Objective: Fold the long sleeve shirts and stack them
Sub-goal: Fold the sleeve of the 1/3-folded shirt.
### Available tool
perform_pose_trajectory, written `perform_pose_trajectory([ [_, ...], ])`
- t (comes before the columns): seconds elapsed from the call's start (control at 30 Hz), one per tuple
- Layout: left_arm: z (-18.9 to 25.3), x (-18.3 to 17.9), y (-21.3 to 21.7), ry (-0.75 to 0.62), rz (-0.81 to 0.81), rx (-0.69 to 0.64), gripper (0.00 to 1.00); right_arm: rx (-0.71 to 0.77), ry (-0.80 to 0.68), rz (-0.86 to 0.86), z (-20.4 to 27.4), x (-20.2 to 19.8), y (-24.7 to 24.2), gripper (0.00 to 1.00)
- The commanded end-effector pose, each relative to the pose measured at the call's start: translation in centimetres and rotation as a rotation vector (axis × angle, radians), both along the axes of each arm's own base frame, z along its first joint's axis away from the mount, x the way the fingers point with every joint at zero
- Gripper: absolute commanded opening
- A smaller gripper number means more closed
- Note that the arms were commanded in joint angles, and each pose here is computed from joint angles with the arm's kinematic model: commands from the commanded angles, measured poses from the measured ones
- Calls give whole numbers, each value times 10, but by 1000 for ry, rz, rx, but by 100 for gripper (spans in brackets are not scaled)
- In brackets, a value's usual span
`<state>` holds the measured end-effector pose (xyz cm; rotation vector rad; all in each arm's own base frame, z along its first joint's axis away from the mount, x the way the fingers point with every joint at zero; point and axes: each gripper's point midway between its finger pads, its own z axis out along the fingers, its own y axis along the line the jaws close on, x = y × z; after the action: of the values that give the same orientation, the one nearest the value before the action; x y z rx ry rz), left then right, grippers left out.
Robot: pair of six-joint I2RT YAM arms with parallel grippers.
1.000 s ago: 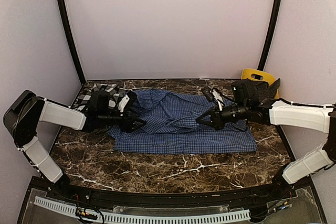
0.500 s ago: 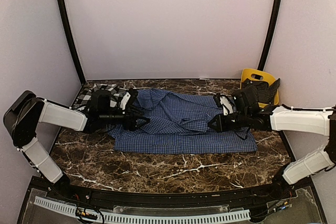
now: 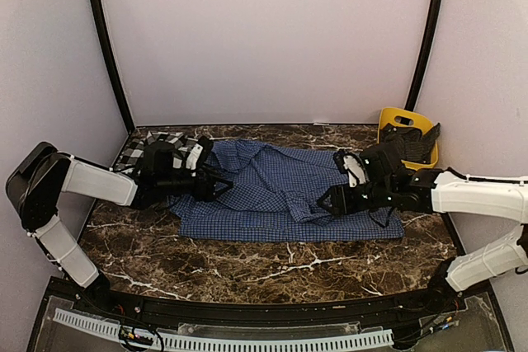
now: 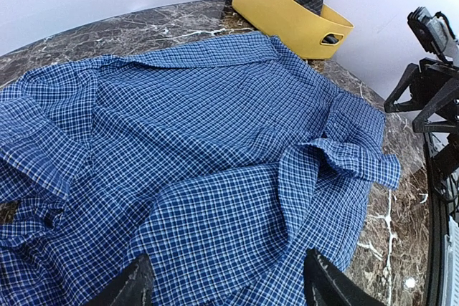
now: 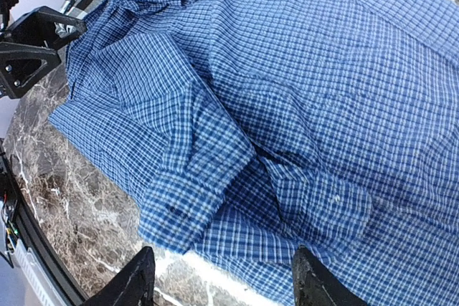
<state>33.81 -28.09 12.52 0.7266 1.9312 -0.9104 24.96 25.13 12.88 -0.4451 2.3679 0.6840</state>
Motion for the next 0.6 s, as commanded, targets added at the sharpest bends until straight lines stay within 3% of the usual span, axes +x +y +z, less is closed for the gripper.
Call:
perform_pose_trajectory([
  [0.0, -4, -1, 4, 52, 45, -7, 70, 23, -30, 63, 20, 11, 32, 63],
  [0.27, -5, -2, 5, 78, 81, -4, 70, -28, 19, 162, 9, 3, 87, 70],
  [0.57, -10, 0, 13, 83, 126, 30, 70, -472, -5, 113, -44, 21, 84, 71],
])
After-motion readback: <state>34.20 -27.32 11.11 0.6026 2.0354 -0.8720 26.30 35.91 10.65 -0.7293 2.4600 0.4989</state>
